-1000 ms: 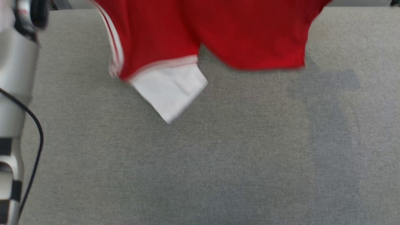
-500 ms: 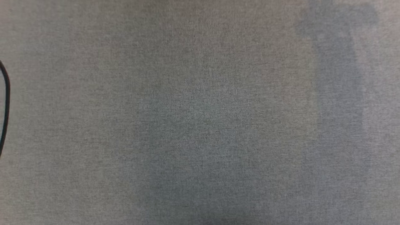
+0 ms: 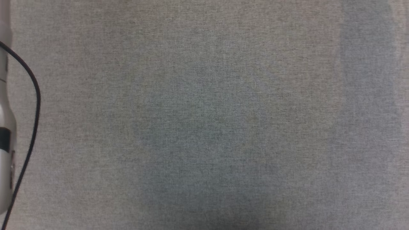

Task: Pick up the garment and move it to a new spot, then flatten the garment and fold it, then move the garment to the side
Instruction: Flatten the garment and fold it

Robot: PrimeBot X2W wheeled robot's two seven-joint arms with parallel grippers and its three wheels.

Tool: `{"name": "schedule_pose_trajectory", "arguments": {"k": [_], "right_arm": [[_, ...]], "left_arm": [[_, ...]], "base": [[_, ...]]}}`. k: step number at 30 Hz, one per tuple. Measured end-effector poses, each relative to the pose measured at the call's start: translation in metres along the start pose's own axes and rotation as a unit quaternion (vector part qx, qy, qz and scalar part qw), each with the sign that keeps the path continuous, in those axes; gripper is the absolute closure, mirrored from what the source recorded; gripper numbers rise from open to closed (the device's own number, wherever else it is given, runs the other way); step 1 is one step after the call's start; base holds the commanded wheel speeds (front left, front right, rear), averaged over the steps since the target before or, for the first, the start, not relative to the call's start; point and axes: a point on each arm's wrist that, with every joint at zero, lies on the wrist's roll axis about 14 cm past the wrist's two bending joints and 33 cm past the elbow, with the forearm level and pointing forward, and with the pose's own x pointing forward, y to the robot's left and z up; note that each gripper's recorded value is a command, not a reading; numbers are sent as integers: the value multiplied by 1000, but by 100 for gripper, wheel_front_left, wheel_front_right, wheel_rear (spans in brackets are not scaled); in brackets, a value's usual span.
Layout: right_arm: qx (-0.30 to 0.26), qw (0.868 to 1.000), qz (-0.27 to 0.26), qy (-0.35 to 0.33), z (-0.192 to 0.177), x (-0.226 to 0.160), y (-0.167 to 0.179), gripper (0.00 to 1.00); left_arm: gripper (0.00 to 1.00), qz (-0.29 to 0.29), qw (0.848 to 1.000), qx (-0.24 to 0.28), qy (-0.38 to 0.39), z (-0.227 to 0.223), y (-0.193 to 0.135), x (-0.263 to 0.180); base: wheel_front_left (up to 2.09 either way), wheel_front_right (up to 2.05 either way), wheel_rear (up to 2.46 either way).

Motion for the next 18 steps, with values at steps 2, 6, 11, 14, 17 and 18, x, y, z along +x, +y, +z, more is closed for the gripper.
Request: {"name": "schedule_pose_trajectory", "arguments": {"k": [2, 6, 11, 14, 17, 18], "right_arm": [[2, 1000, 9, 18, -19, 0, 6, 100], [5, 999, 24, 43, -53, -11, 14, 100], [13, 997, 35, 62, -86, -36, 16, 100], [23, 996, 40, 77, -108, -61, 16, 100], [31, 994, 41, 94, -125, -88, 14, 100], [33, 994, 41, 100, -130, -95, 13, 100]], "left_arm": [[100, 5, 1000, -6, 24, -20, 6, -9], [100, 12, 997, -25, 69, -56, 13, -34], [100, 17, 993, -49, 108, -87, 17, -72], [100, 16, 989, -59, 135, -106, 16, -105], [100, 14, 985, -72, 156, -119, 11, -139], [100, 14, 984, -80, 159, -121, 9, -148]], "base": [[0, 0, 0], [0, 0, 0], [0, 0, 0], [0, 0, 0], [0, 0, 0], [0, 0, 0]]}}
